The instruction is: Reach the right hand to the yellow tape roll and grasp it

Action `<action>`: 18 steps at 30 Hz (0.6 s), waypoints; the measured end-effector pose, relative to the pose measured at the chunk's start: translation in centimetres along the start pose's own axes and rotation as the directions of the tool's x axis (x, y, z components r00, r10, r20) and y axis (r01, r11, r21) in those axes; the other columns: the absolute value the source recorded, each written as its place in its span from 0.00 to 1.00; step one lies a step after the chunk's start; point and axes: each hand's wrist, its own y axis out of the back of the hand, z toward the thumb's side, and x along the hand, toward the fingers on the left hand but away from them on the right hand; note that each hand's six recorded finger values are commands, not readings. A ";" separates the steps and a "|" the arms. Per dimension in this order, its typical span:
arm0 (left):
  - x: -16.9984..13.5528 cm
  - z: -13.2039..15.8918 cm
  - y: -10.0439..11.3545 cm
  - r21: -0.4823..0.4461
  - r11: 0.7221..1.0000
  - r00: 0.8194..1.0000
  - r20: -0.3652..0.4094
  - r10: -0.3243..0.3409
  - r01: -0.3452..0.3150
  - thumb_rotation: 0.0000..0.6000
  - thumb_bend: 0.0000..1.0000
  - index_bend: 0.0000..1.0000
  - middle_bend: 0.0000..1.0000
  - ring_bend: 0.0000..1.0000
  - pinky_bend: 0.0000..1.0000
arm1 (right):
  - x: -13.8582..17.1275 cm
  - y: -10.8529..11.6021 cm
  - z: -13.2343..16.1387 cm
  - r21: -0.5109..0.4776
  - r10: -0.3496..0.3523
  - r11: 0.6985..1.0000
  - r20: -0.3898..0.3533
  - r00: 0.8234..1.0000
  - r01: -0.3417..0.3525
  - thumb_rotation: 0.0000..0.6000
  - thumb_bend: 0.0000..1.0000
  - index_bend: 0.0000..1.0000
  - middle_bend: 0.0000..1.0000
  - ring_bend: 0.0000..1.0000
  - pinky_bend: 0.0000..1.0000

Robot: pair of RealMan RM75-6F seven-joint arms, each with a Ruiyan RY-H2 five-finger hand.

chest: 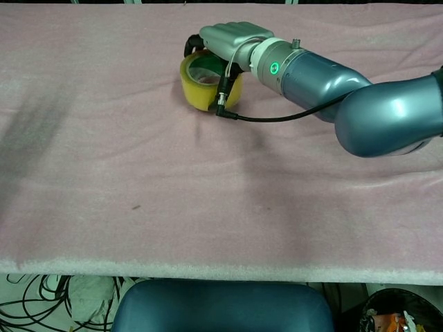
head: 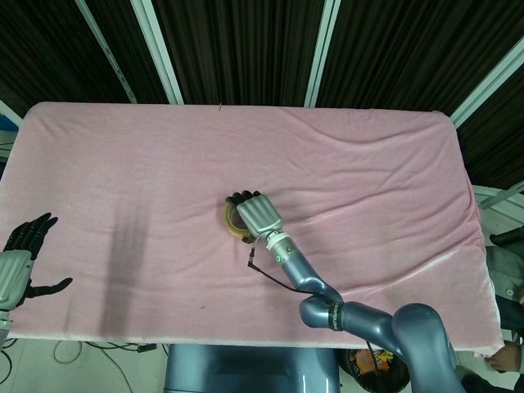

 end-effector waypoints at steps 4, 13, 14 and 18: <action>-0.1 0.1 0.0 0.001 1.000 1.000 0.001 0.006 -0.006 1.00 0.00 0.00 0.00 0.00 0.00 | 0.7 1.6 0.5 -0.021 -0.065 0.998 -0.035 0.997 0.065 1.00 0.56 0.80 0.66 0.65 0.74; -0.2 0.5 0.0 0.024 0.999 0.999 0.020 0.031 -0.032 1.00 0.00 0.00 0.00 0.00 0.00 | 5.2 6.1 0.3 -0.114 -0.165 0.981 -0.072 0.984 0.156 1.00 0.56 0.80 0.65 0.65 0.74; -0.2 0.5 -0.1 0.028 0.999 0.999 0.020 0.032 -0.033 1.00 0.00 0.00 0.00 0.00 0.00 | 6.4 6.8 0.0 -0.135 -0.179 0.976 -0.070 0.981 0.168 1.00 0.56 0.80 0.65 0.65 0.74; -0.3 0.7 -0.1 0.034 0.999 0.999 0.022 0.040 -0.040 1.00 0.00 0.00 0.00 0.00 0.00 | 11.1 8.9 -1.7 -0.198 -0.227 0.956 -0.034 0.973 0.216 1.00 0.56 0.80 0.65 0.65 0.74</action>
